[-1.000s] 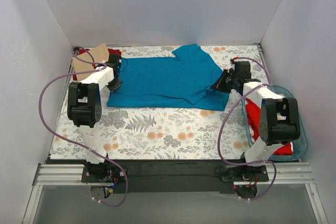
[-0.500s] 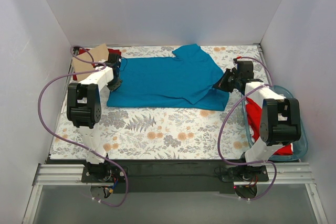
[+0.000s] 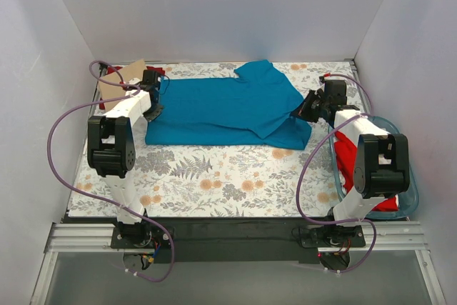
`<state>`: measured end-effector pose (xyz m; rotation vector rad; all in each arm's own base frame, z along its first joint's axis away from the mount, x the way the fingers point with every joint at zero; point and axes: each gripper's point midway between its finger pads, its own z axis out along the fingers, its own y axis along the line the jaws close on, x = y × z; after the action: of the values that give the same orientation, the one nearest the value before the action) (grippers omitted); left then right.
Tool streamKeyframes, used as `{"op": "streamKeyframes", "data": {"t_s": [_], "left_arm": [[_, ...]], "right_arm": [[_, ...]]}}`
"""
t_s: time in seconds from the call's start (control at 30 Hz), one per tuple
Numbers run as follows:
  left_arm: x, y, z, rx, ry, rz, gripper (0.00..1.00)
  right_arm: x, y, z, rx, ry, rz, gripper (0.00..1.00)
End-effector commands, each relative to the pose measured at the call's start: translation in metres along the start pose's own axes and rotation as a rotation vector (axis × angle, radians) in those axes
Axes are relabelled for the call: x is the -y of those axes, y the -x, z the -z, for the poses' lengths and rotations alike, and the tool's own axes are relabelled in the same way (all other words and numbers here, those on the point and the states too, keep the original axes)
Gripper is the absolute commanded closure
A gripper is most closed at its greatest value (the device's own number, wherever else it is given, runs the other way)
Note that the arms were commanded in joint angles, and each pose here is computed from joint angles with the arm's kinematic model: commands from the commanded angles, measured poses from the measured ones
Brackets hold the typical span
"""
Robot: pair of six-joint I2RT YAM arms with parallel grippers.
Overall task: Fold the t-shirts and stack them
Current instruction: Fold the tshirt
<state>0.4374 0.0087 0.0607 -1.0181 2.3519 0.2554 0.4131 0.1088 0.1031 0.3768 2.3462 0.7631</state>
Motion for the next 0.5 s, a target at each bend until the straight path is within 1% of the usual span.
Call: {"op": "streamKeyframes", "data": {"t_s": [0.0, 0.47], "left_arm": [[0.000, 0.023, 0.021, 0.063, -0.043, 0.053, 1.00], [0.004, 0.021, 0.010, 0.047, -0.053, 0.065, 1.00]], "right_arm": [[-0.019, 0.029, 0.009, 0.078, 0.043, 0.037, 0.99], [-0.014, 0.035, -0.002, 0.070, 0.036, 0.037, 0.99]]}}
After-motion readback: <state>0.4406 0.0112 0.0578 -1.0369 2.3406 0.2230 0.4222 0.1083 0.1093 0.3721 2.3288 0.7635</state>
